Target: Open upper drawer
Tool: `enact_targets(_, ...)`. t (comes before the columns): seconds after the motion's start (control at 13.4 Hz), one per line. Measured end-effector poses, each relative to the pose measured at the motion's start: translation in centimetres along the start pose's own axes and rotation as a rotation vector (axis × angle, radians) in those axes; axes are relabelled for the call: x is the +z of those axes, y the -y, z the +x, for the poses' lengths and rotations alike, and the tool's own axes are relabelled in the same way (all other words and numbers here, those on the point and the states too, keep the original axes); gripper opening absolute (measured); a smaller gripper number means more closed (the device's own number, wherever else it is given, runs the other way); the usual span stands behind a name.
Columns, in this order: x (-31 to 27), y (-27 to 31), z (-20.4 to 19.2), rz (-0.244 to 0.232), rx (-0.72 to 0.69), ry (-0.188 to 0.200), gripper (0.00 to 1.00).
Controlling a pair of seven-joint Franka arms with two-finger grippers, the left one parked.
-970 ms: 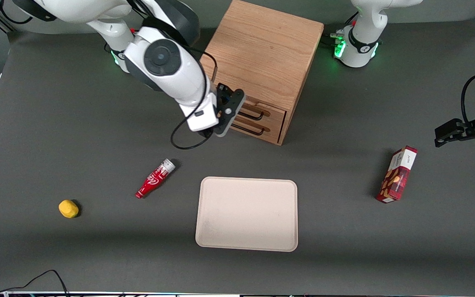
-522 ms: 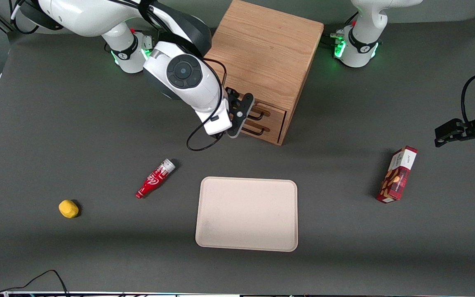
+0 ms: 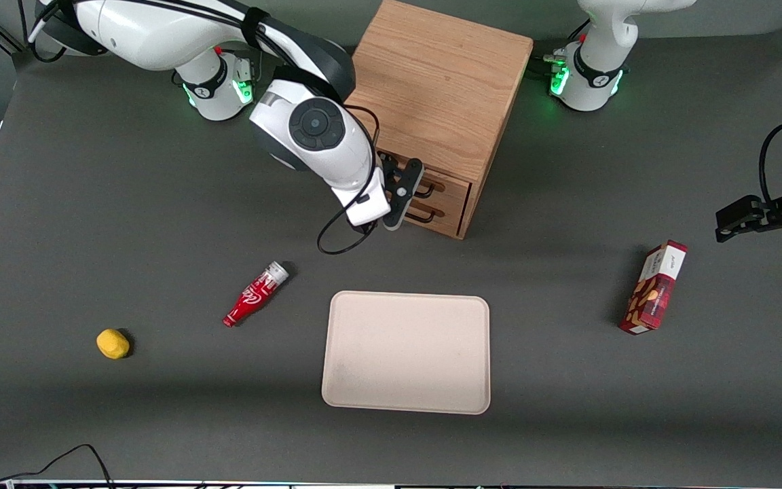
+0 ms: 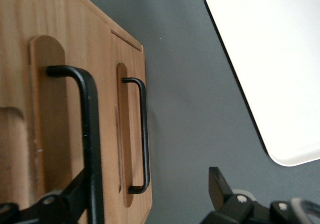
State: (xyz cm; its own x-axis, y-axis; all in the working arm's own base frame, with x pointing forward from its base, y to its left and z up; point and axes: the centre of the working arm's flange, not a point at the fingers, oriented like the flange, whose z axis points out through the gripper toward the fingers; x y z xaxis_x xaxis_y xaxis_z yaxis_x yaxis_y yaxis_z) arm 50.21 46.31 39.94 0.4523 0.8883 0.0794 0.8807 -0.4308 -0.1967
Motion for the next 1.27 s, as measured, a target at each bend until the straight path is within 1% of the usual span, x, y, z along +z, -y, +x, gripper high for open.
enact_targets(0.22, 0.6, -2.9, -0.7, -0.026, 0.016, -0.004, 1.0)
enact_targets(0.52, -0.4, -6.6, -1.2, -0.066, 0.044, -0.047, 1.0)
enact_targets(0.82, -1.3, -10.1, -1.9, -0.101, 0.072, -0.072, 1.0)
enact_targets(1.27, -2.3, -15.0, -2.9, -0.124, 0.089, -0.1, 1.0)
